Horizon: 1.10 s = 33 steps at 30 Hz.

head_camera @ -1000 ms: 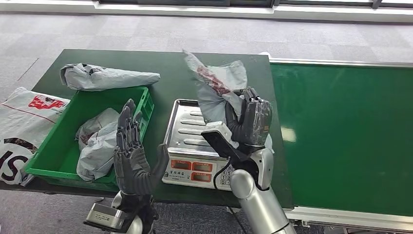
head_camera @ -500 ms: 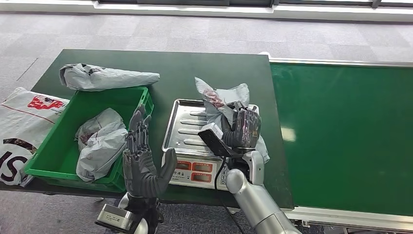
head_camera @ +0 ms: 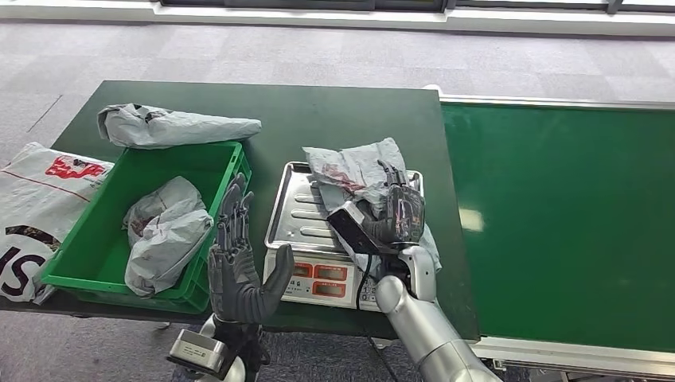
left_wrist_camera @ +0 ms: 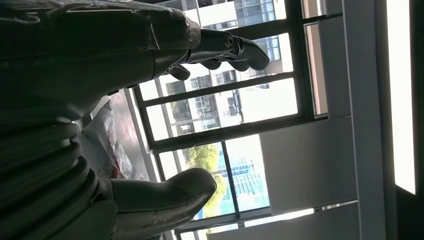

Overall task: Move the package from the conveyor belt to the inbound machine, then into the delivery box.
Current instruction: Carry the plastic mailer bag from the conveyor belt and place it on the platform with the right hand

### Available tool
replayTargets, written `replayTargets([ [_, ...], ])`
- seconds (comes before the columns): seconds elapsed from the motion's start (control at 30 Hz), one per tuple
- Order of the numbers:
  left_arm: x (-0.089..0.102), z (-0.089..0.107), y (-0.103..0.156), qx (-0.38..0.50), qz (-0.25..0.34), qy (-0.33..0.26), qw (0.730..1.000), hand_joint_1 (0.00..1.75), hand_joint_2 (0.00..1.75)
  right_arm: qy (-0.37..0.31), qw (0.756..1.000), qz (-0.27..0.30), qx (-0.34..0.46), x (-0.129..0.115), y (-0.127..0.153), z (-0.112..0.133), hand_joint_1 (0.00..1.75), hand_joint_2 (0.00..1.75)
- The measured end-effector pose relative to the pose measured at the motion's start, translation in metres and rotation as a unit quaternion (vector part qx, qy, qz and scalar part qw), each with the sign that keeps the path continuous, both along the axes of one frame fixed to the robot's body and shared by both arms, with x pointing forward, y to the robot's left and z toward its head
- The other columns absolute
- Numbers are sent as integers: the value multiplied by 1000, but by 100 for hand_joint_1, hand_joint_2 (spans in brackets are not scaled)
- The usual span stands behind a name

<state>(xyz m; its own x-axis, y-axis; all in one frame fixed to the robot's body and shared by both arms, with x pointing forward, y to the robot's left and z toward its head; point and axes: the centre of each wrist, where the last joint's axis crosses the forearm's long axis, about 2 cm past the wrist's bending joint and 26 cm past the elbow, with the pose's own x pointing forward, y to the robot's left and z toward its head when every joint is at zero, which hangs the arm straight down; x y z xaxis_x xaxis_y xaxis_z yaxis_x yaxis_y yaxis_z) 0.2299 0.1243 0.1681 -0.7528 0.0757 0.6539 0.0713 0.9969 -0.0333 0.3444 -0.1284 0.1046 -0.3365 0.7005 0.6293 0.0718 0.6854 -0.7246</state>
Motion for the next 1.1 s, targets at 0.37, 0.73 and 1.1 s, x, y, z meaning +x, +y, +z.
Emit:
replayTargets([
  [0.37,1,1,0,10,3,-5,1000,0,175,61,985,107,120,-1,-2,0,0,0],
  [0.73,2,1,0,19,9,-11,1000,0,175,-55,984,65,157,0,-21,15,0,0],
  [1.1,2,2,1,74,49,-22,996,0,175,-344,926,-14,153,-26,-28,76,0,175],
])
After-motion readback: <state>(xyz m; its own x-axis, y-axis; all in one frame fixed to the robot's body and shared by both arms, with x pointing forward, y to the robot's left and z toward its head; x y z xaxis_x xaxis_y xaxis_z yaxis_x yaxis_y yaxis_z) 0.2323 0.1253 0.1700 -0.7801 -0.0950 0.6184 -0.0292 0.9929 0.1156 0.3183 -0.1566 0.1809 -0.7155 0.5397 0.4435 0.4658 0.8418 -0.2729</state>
